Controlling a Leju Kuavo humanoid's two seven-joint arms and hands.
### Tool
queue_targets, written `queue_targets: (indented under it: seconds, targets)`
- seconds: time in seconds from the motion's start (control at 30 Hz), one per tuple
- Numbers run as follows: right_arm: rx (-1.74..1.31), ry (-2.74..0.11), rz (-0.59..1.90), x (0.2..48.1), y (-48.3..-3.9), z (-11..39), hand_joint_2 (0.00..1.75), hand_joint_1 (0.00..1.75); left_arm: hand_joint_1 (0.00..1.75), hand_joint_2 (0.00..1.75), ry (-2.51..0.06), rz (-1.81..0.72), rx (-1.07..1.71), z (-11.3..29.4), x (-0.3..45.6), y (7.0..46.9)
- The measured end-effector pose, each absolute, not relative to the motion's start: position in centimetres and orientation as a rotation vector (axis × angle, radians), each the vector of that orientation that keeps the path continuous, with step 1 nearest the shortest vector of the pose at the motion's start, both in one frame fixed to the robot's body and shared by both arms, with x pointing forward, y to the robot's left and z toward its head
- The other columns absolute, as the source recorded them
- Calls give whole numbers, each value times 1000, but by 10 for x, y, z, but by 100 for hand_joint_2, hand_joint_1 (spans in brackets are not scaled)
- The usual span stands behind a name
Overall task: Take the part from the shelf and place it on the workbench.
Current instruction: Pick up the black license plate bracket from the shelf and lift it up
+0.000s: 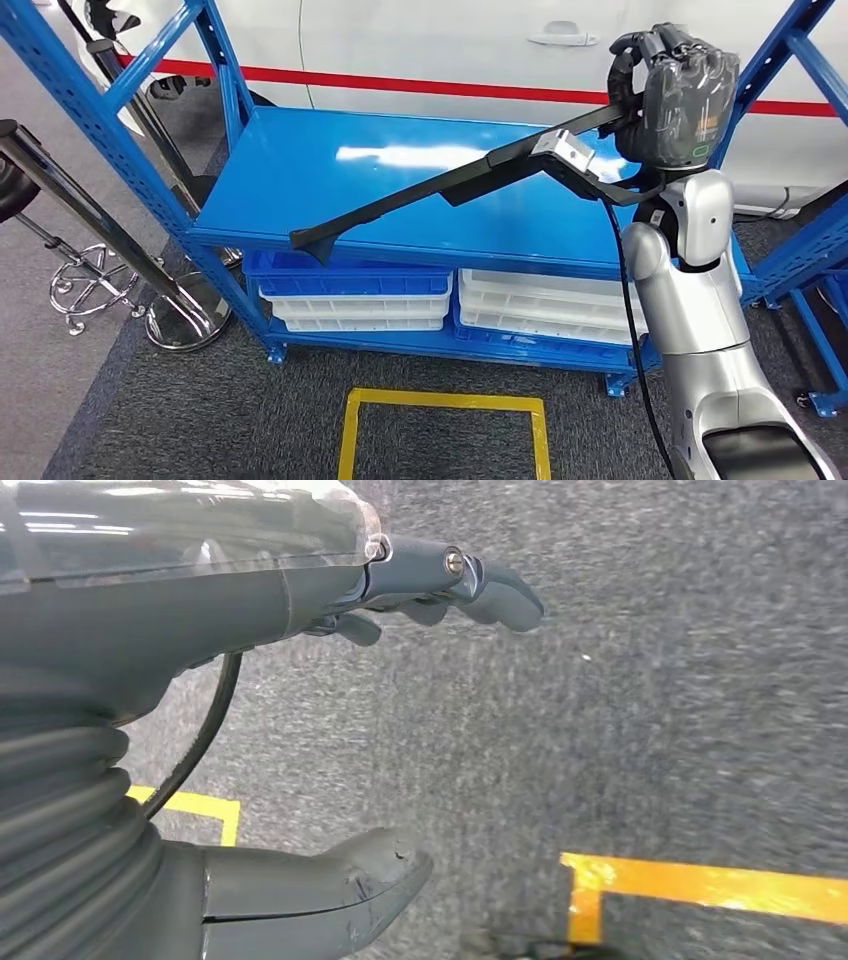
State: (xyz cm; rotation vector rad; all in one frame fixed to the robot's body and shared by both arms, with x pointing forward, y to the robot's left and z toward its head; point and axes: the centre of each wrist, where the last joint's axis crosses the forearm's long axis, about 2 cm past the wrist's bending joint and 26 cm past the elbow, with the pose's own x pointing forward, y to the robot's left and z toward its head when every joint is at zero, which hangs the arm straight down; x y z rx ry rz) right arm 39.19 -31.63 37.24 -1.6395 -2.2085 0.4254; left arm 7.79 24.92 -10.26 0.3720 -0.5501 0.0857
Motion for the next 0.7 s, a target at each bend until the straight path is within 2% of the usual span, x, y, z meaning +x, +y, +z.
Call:
queue_targets:
  seconds: [0.47,0.7]
  targets:
    - [-1622,-2198,445,400,-312,376,175,175,0,175,-550,94,388,-102,83,257]
    - [-1584,-2208,449,406,-294,377,175,175,0,175,-558,126,387,-103,81,262]
